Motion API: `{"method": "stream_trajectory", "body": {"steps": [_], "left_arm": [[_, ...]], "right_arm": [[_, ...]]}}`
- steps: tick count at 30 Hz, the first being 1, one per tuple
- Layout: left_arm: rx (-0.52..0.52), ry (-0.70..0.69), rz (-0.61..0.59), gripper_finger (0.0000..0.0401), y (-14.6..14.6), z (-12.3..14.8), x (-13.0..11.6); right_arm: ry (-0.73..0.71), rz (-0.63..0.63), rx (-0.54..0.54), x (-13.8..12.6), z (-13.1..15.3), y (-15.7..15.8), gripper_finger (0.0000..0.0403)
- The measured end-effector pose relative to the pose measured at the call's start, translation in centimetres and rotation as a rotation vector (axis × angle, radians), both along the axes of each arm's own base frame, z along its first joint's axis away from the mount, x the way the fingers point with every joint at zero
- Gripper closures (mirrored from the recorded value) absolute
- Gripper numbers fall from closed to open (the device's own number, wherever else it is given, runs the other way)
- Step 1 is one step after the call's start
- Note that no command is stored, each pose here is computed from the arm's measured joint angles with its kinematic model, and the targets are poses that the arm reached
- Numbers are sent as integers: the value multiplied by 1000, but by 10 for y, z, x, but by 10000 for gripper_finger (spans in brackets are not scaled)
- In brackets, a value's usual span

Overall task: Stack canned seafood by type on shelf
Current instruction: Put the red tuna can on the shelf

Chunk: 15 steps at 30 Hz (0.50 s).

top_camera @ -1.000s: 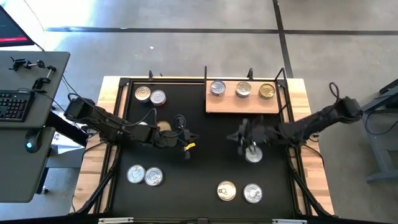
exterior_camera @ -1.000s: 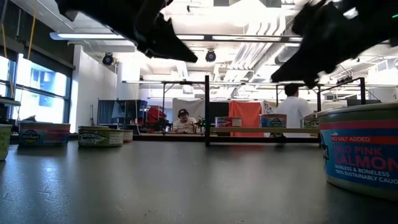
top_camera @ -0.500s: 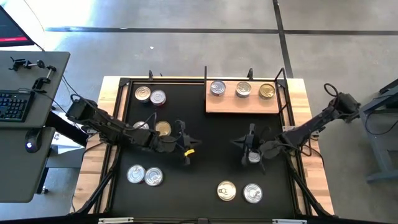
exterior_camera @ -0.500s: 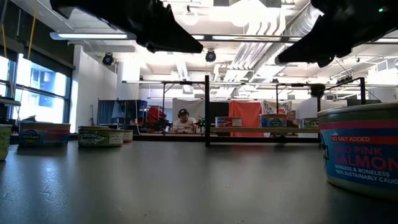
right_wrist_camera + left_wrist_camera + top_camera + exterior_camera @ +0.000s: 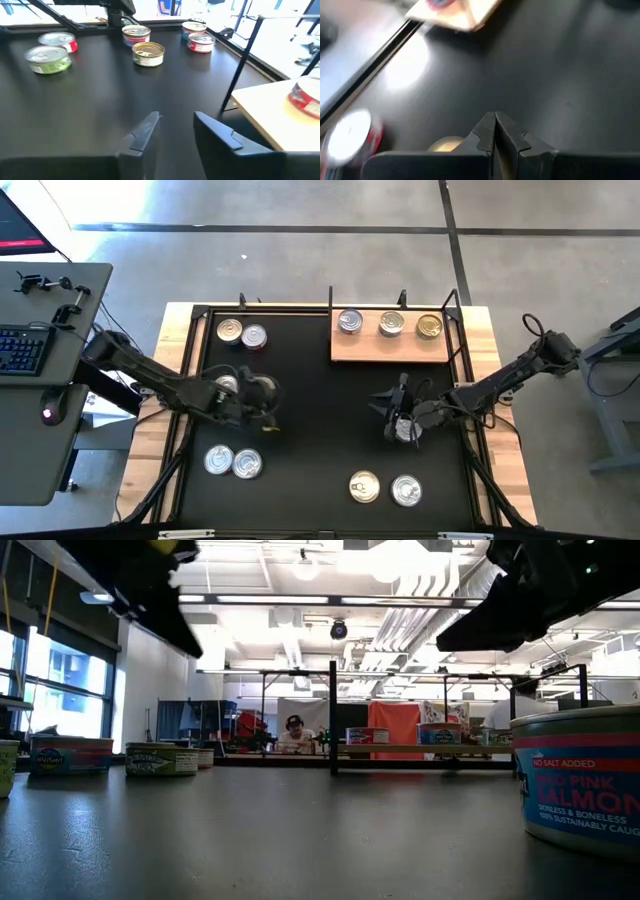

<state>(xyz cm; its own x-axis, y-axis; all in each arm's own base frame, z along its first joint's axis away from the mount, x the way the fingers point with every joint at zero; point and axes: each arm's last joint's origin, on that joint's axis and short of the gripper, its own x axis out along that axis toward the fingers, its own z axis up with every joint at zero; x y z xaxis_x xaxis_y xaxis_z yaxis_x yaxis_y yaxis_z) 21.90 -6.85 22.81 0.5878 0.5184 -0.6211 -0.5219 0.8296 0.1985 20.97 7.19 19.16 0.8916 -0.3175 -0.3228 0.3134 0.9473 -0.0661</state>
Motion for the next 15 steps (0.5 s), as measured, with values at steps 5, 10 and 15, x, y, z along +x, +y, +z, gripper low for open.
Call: {"method": "stream_trajectory", "body": {"steps": [5, 10, 15], "left_arm": [[6, -50, 66, 394, 2, 2, -15], [63, -82, 72, 372, 5, -7, -11], [67, -62, 24, 332, 4, -21, -8]], "right_arm": [[3, -26, -15, 3, 1, -9, 253], [10, -15, 3, 6, 0, -15, 241], [16, -28, -10, 7, 0, -20, 240]]}}
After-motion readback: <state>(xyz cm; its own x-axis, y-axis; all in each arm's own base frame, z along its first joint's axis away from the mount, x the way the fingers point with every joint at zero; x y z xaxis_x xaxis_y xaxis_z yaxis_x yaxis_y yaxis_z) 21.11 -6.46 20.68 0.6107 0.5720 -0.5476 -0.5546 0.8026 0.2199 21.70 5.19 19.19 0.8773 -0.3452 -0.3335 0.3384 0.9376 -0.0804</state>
